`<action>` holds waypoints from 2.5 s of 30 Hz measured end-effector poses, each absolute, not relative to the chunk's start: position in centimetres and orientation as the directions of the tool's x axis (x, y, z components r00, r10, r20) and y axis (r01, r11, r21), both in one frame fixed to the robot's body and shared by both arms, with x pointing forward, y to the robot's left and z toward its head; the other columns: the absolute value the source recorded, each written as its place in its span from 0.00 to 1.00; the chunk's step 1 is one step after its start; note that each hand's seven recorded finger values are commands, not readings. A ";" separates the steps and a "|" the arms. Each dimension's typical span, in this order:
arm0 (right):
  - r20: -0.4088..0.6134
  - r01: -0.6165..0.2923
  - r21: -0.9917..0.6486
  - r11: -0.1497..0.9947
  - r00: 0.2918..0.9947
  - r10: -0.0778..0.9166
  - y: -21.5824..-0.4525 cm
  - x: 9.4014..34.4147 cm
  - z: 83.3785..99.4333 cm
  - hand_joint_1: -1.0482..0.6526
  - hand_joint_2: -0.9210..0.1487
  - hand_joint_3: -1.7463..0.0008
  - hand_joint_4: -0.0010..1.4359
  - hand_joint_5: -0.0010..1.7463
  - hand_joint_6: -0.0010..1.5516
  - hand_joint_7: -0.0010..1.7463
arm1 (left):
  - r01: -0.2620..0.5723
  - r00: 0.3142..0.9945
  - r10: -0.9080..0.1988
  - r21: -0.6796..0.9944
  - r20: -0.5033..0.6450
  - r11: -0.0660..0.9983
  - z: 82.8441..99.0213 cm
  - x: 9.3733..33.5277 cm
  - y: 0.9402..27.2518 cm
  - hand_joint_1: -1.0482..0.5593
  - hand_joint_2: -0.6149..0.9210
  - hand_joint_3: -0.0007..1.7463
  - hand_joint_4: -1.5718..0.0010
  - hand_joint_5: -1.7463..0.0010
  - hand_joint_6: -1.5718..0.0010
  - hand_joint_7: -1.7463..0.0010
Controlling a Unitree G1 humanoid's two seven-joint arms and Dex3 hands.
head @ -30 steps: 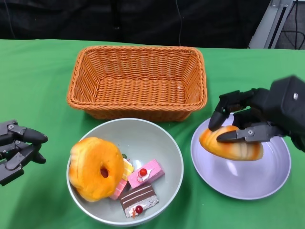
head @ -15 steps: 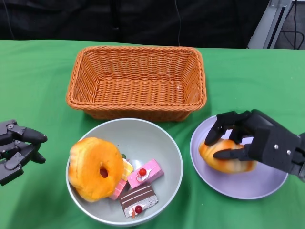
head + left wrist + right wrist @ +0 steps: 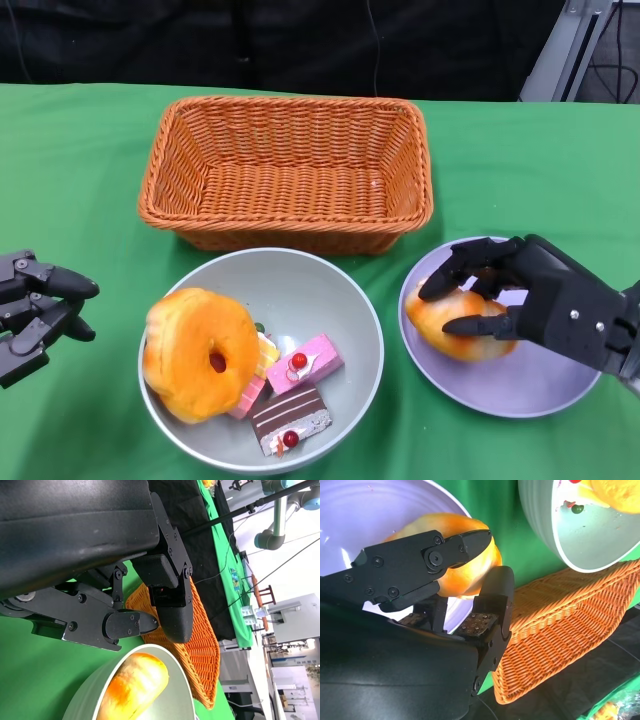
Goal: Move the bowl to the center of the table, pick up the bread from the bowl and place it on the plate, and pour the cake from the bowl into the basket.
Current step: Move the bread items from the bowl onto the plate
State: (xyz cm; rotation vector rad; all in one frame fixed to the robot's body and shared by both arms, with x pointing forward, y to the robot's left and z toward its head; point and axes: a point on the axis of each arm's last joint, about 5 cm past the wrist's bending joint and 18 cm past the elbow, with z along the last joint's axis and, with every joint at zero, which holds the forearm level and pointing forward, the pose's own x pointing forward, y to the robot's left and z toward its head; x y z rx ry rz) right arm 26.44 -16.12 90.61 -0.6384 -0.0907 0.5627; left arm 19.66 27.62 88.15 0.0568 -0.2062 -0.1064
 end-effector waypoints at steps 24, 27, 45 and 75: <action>-0.328 -0.574 -0.704 0.418 0.785 0.526 -15.8 26.2 92.0 0.44 0.07 1.00 0.41 0.16 0.50 0.00 | 0.090 0.974 -0.102 0.065 0.203 0.994 88.2 19.6 27.8 0.61 0.95 0.28 0.50 0.26 0.41 0.56; -0.341 -0.583 -0.704 0.407 0.779 0.526 -15.8 26.3 92.4 0.44 0.07 1.00 0.41 0.16 0.49 0.00 | 0.090 0.974 -0.101 0.062 0.205 0.994 88.2 19.6 27.8 0.61 0.95 0.28 0.50 0.26 0.41 0.56; -0.415 -0.669 -0.661 0.340 0.703 0.578 -16.2 27.2 97.9 0.27 0.00 0.98 0.30 0.05 0.31 0.00 | 0.087 0.975 -0.096 0.055 0.202 0.995 88.1 19.6 27.8 0.60 0.94 0.29 0.51 0.26 0.41 0.56; -0.596 -0.759 -0.632 0.153 0.603 0.530 -16.1 27.8 99.1 0.24 0.00 0.95 0.40 0.05 0.15 0.00 | 0.085 0.974 -0.093 0.048 0.205 0.995 88.0 19.5 27.9 0.61 0.95 0.29 0.51 0.25 0.41 0.56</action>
